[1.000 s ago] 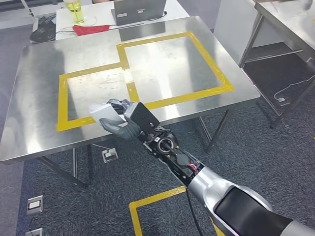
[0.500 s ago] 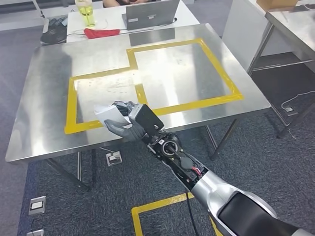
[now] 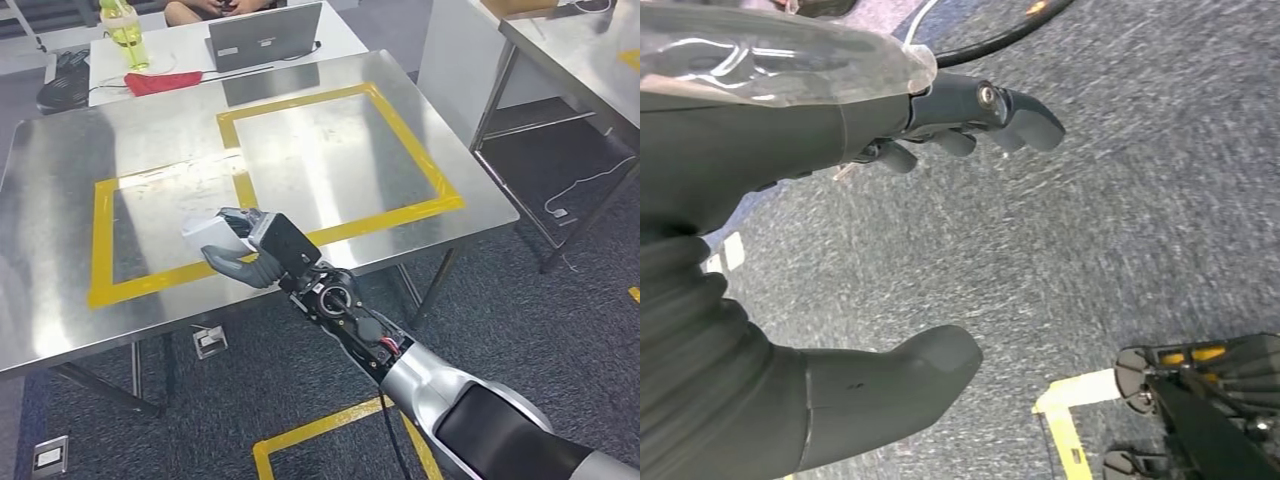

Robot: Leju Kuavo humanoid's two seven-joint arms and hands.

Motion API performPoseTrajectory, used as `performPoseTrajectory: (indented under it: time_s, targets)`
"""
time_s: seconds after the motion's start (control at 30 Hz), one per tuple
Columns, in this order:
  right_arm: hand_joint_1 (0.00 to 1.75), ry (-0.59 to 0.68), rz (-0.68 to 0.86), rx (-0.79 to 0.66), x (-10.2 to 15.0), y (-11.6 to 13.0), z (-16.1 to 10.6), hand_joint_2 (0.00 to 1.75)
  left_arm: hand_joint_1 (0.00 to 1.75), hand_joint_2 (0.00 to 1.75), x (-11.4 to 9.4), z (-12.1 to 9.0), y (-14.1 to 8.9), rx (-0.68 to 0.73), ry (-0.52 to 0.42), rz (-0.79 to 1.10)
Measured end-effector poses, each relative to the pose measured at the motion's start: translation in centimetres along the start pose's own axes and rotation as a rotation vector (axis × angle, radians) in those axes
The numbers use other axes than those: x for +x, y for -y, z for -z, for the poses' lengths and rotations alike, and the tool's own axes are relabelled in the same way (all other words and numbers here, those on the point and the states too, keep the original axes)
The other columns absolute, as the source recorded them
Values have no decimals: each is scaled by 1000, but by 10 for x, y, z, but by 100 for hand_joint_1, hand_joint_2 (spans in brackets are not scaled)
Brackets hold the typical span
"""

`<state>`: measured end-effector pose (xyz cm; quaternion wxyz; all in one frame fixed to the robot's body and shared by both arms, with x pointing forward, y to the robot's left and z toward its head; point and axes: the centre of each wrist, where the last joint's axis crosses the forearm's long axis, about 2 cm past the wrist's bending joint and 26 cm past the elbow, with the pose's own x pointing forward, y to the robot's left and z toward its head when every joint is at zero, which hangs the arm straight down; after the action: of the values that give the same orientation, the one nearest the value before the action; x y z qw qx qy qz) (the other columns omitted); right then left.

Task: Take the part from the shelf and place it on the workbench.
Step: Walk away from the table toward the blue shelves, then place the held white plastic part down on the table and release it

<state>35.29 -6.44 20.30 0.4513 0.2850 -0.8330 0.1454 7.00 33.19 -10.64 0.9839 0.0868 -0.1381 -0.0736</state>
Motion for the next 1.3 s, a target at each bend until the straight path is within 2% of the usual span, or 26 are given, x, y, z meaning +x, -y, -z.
performPoseTrajectory:
  time_s: [1.3]
  targets:
    - [147, 12, -10, 29, 6, -1, 10, 175, 0, 175, 2, 0, 4, 8, 5, -4]
